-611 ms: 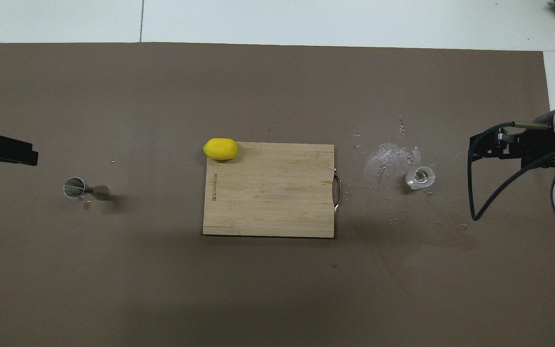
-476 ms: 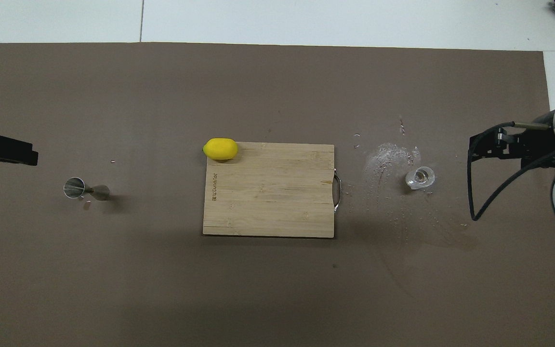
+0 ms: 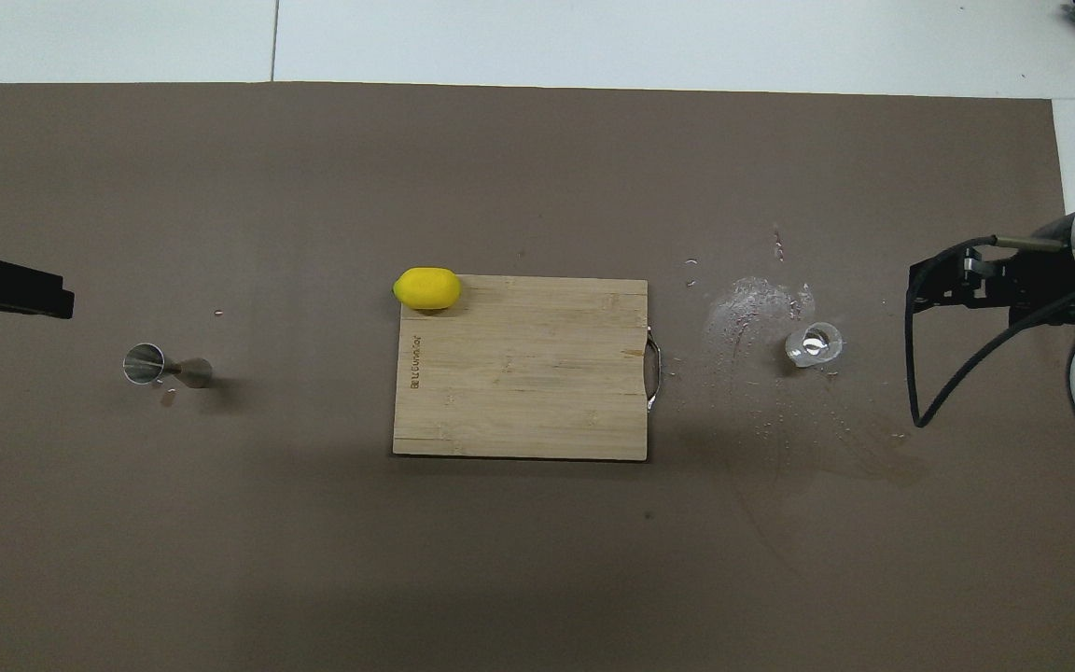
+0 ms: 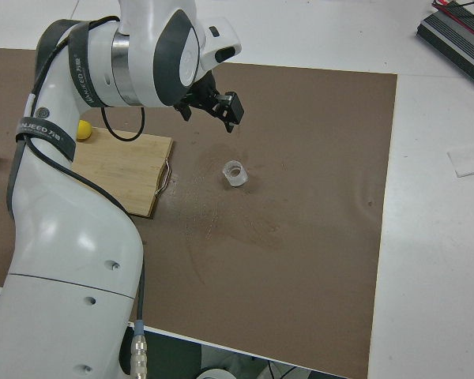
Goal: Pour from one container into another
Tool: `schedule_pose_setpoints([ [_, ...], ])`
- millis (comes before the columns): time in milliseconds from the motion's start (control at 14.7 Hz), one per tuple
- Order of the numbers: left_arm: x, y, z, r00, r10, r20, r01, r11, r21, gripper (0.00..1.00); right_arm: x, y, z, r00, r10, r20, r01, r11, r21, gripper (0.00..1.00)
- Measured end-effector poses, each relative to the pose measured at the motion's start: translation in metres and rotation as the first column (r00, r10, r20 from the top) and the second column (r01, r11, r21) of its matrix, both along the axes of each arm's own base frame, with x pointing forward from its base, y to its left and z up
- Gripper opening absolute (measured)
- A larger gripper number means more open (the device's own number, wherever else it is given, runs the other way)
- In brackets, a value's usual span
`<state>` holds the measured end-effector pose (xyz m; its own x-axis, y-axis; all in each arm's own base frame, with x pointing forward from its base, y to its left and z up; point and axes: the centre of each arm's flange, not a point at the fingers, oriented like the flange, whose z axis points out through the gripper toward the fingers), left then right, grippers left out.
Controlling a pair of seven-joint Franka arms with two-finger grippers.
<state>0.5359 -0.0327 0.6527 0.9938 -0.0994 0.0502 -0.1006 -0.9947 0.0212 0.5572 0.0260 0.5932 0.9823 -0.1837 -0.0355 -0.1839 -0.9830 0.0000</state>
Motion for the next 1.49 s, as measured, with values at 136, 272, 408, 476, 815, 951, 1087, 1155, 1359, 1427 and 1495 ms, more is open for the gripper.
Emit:
schedule_pose_setpoints([
  [136,0.004,-0.001,-0.001,1.000,0.000,0.031,0.000,1.000,-0.002,1.00,0.000,0.000,0.000,1.000,0.000,0.000,0.000,1.000,0.000,1.00],
  [272,0.011,-0.001,-0.011,0.998,0.003,0.063,-0.003,1.000,-0.004,1.00,0.000,0.000,0.000,1.000,0.000,0.000,0.000,1.000,0.000,1.00],
  [408,0.018,-0.002,-0.025,0.994,0.032,0.100,-0.031,0.999,-0.010,1.00,0.000,0.000,0.000,1.000,0.000,0.000,0.000,1.000,0.000,1.00],
  [476,0.022,-0.002,-0.033,0.991,0.053,0.120,-0.051,0.999,-0.015,1.00,0.000,0.000,0.000,1.000,0.000,0.000,0.000,1.000,0.000,1.00],
  [815,0.026,-0.004,-0.090,0.973,0.116,0.200,-0.110,0.993,-0.038,1.00,0.000,0.000,0.000,1.000,0.000,0.000,0.000,1.000,0.000,1.00],
  [951,0.026,-0.006,-0.101,0.958,0.118,0.260,-0.109,0.993,-0.049,1.00,0.000,0.000,0.000,1.000,0.000,0.000,0.000,1.000,0.000,1.00],
  [1087,0.025,-0.016,-0.101,0.947,0.108,0.304,-0.095,0.994,-0.057,1.00,0.000,0.000,0.000,1.000,0.000,0.000,0.000,1.000,0.000,1.00],
  [1155,0.025,-0.019,-0.100,0.944,0.109,0.312,-0.095,0.994,-0.061,1.00,0.000,0.000,0.000,1.000,0.000,0.000,0.000,1.000,0.000,1.00],
  [1359,0.024,-0.023,-0.098,0.937,0.171,0.306,-0.152,0.985,-0.085,1.00,0.000,0.000,0.000,1.000,0.000,0.000,0.000,1.000,0.000,1.00],
  [1427,0.023,-0.025,-0.098,0.935,0.196,0.294,-0.177,0.980,-0.093,1.00,0.000,0.000,0.000,1.000,0.000,0.000,0.000,1.000,0.000,1.00],
  [1495,0.019,-0.026,-0.101,0.943,0.210,0.259,-0.194,0.977,-0.089,1.00,0.000,0.000,0.000,1.000,0.000,0.000,0.000,1.000,0.000,1.00],
])
